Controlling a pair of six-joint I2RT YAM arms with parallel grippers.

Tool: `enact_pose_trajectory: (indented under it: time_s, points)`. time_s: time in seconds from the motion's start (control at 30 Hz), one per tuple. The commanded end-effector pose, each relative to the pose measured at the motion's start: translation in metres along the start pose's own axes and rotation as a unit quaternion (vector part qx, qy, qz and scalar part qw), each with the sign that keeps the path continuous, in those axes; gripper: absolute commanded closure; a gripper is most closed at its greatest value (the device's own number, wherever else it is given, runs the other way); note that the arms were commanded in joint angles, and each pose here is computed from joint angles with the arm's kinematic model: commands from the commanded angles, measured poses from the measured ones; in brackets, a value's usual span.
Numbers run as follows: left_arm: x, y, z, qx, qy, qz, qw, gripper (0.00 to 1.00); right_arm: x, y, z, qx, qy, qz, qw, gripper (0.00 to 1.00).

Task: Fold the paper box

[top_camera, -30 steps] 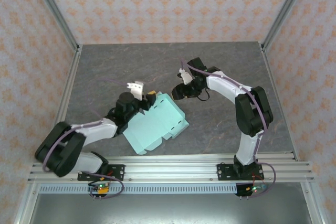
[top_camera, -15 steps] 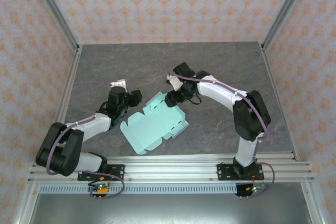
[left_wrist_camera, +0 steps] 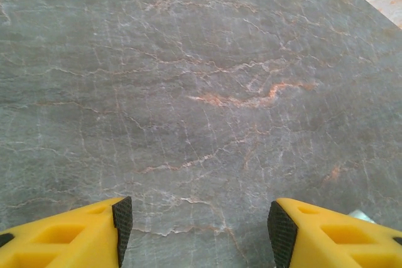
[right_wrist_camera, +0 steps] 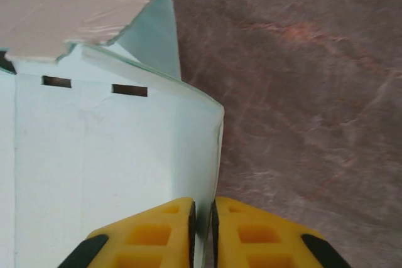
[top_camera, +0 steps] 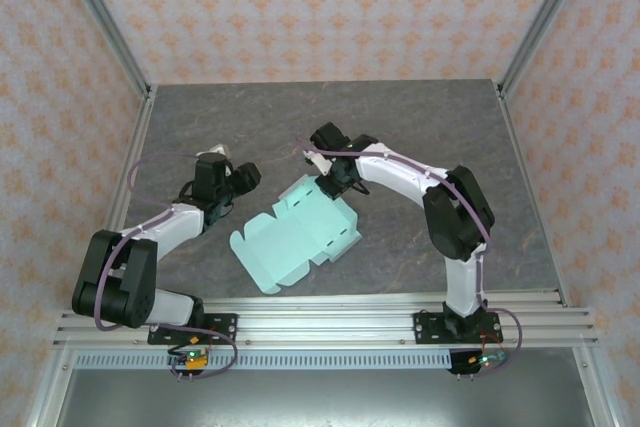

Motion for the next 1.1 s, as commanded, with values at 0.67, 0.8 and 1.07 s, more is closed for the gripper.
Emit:
enact_pose_trajectory:
  time_s: [0.67, 0.8, 1.07]
  points:
    - [0.015, -0.006, -0.013, 0.011, 0.019, -0.054, 0.998, 0.38, -0.049, -0.062, -0.019, -0.084, 0.037, -0.002, 0.996, 0.36]
    - [0.016, -0.005, -0.016, 0.011, 0.024, -0.051, 0.998, 0.38, -0.03, -0.074, -0.02, -0.076, 0.067, 0.018, 0.995, 0.34]
    - [0.016, -0.003, -0.021, 0.009, 0.028, -0.057, 0.998, 0.38, 0.015, -0.072, -0.013, -0.074, 0.106, 0.058, 0.99, 0.44]
Point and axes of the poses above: each hand's point on the last joint's axis, 136 mm out from that joint toward the fingers, its own x axis out along the fingers, its own y axis along the line the jaws close on, z = x × y, the point moved 2 cm from there along -x, back along the fingers, and after that the axes turned 4 degrees about -x, right-handed, at the moved point
